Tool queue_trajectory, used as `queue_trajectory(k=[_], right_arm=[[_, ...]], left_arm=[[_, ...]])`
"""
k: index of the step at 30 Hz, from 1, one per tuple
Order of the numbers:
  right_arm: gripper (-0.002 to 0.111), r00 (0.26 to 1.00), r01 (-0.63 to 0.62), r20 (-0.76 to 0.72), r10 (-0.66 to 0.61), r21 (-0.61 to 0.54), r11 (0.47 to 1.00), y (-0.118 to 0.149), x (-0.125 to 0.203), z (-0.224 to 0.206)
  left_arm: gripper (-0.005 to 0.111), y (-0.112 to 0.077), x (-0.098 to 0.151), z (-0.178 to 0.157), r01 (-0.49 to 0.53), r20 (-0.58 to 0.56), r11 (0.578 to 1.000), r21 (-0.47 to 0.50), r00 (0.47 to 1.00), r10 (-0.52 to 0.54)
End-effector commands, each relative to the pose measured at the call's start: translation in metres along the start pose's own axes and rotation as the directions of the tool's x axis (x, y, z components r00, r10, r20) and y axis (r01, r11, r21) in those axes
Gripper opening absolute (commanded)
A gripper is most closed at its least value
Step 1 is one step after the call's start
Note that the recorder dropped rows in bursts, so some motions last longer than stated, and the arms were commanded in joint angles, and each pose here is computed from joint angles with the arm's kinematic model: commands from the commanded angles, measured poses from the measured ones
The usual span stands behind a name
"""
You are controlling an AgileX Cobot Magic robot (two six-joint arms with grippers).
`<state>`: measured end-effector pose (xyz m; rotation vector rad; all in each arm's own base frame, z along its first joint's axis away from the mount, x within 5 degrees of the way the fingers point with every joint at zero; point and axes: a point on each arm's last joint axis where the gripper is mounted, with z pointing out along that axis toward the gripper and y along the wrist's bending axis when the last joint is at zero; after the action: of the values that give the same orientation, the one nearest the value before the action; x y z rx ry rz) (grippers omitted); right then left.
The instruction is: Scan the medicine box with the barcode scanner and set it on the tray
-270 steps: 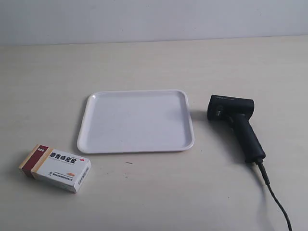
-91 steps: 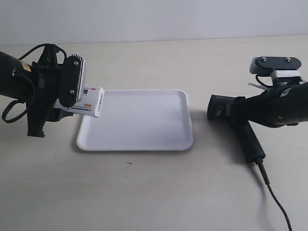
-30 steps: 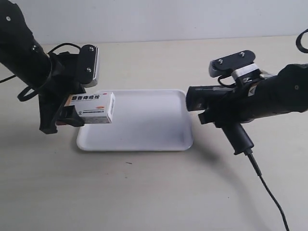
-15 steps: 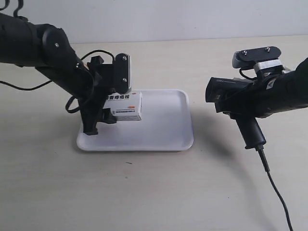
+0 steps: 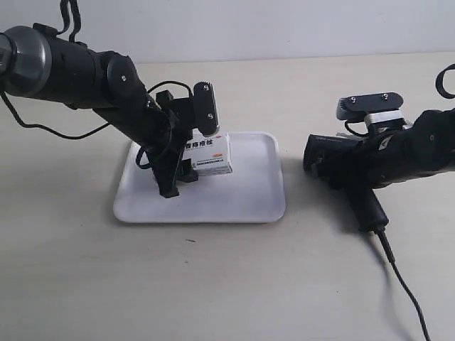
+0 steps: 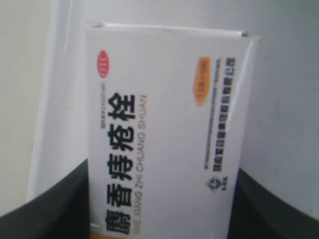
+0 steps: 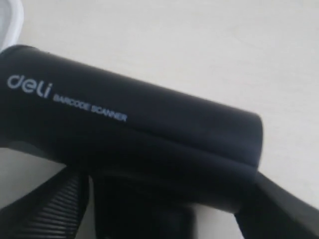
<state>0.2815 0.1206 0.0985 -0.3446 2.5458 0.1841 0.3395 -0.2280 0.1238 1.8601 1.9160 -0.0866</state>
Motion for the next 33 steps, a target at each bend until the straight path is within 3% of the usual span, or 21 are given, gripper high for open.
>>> queue_trajectory(k=[1,6,10,13,16,18,20,21,25,28,33], right_arm=[[0.089,0.999,-0.028,0.027,0.028,0.005,1.000,-0.001,-0.004,0.000],[0.096,0.999,-0.028,0.036,0.029,-0.008,1.000,0.000,-0.010,-0.014],[0.096,0.997,-0.025,0.070,0.027,-0.039,0.999,0.003,-0.022,-0.048],[0.089,0.986,-0.017,0.164,0.029,-0.072,0.997,0.006,-0.036,-0.093],[0.063,0.959,-0.003,0.281,0.032,-0.105,0.995,0.008,-0.043,-0.144],[0.037,0.928,0.008,0.371,0.039,-0.125,0.992,0.008,-0.042,-0.181],[0.015,0.886,0.002,0.460,0.064,-0.142,0.990,0.006,-0.035,-0.208],[0.004,0.858,0.005,0.509,0.070,-0.145,0.989,0.004,-0.028,-0.220],[0.000,0.749,0.003,0.655,0.098,-0.151,0.988,-0.004,0.013,-0.245],[0.000,0.705,0.006,0.701,0.103,-0.151,0.988,-0.010,0.047,-0.247],[0.000,0.685,0.024,0.721,0.105,-0.166,0.986,-0.012,0.079,-0.253]], left_arm=[[0.078,-0.001,-0.004,-0.001,0.055,0.023,0.998,0.013,0.998,-0.055],[0.097,-0.006,-0.003,-0.002,0.046,0.003,0.996,0.074,0.999,-0.046],[0.100,-0.006,-0.006,-0.013,0.045,0.013,0.996,0.076,0.999,-0.046],[0.097,0.001,-0.016,-0.042,0.142,0.048,0.989,0.031,0.989,-0.143],[0.078,0.013,-0.027,-0.092,0.262,0.119,0.965,-0.022,0.959,-0.258],[0.049,0.013,-0.031,-0.129,0.297,0.160,0.954,-0.026,0.944,-0.290],[0.010,0.009,-0.032,-0.161,0.378,0.197,0.926,-0.007,0.908,-0.370],[0.002,0.004,-0.030,-0.176,0.403,0.209,0.915,0.011,0.894,-0.397],[0.005,-0.024,-0.020,-0.210,0.493,0.348,0.867,0.066,0.803,-0.483],[0.005,-0.054,-0.001,-0.219,0.568,0.463,0.823,0.022,0.723,-0.512],[0.005,-0.104,0.042,-0.220,0.731,0.576,0.682,-0.023,0.567,-0.589]])
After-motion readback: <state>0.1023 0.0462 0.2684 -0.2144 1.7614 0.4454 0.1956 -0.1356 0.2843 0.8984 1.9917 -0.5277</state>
